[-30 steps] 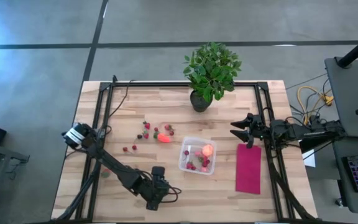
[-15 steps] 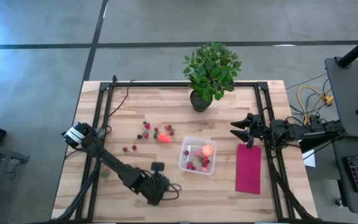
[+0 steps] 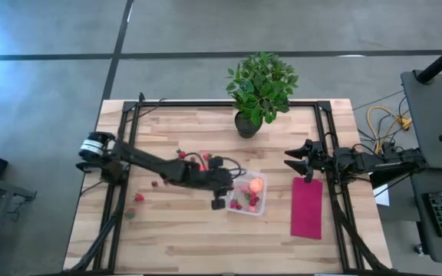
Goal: Pick and placing Produce into tupperware
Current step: Put the pink peach into the transparent bin, then put the red strawberry into the transparent bin
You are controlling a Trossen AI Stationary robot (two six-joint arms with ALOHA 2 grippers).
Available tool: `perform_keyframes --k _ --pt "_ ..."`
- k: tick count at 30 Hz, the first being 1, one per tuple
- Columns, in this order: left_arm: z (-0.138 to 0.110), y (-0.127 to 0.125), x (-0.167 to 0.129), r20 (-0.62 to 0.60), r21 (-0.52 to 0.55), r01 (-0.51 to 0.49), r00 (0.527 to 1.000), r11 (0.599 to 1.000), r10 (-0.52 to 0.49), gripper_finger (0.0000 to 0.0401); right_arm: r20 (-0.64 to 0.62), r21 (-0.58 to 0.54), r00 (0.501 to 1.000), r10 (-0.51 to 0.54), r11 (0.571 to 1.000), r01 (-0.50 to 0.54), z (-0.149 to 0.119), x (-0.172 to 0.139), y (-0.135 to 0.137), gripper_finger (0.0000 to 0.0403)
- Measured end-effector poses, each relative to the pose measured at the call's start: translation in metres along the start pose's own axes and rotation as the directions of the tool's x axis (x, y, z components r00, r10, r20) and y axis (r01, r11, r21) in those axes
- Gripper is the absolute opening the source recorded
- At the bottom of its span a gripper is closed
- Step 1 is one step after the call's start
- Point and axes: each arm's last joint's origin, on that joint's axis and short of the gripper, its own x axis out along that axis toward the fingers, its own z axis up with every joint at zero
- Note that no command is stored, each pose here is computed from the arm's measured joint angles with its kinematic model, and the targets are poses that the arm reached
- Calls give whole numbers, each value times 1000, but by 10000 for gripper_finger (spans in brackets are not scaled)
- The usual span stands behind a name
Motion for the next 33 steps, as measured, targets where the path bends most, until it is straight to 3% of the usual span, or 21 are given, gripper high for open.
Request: perform_keyframes --k 3,7,10,12,15,17,19,21,24,26,28,30,33 --pt "7 0 5 9 -10 60 998 998 -60 130 3 1 1000 1 1000 -1 0 0 0 233" --pt "11 -1 6 4 -10 64 998 998 -64 178 0 0 1000 0 1000 0 0 0 0 233" --pt "7 4 -13 -152 -20 30 988 999 -33 202 0 0 1000 0 1000 0 0 0 0 233" --pt "0 7 -36 -308 -31 -8 951 999 -2 207 0 0 1000 0 1000 0 0 0 0 233" --pt "-24 7 -70 -537 -40 -75 842 996 42 209 0 0 1000 0 1000 0 0 0 0 233" --pt "-36 8 -90 -623 -108 -159 780 981 58 209 1 0 1000 0 1000 0 0 0 0 233" --pt "-46 10 -107 -687 -236 -269 726 934 35 209 0 0 1000 0 1000 0 0 0 0 233" --pt "-58 9 -117 -726 -375 -366 688 852 -23 209 0 0 1000 0 1000 0 0 0 0 233" --pt "-74 4 -130 -740 -464 -471 672 750 -36 209 -1 0 1000 -1 1000 1 0 0 0 233" --pt "-87 2 -138 -750 -483 -519 661 706 -27 209 -1 0 1000 0 1000 0 0 0 0 233" --pt "-97 2 -142 -743 -484 -531 669 695 -6 209 -1 0 1000 -1 1000 1 0 0 0 233" --pt "-98 2 -139 -682 -500 -487 731 716 21 209 -1 0 1000 0 1000 0 0 0 0 233" --pt "-87 2 -131 -520 -472 -306 854 827 20 209 -1 0 1000 0 1000 0 0 0 0 233"
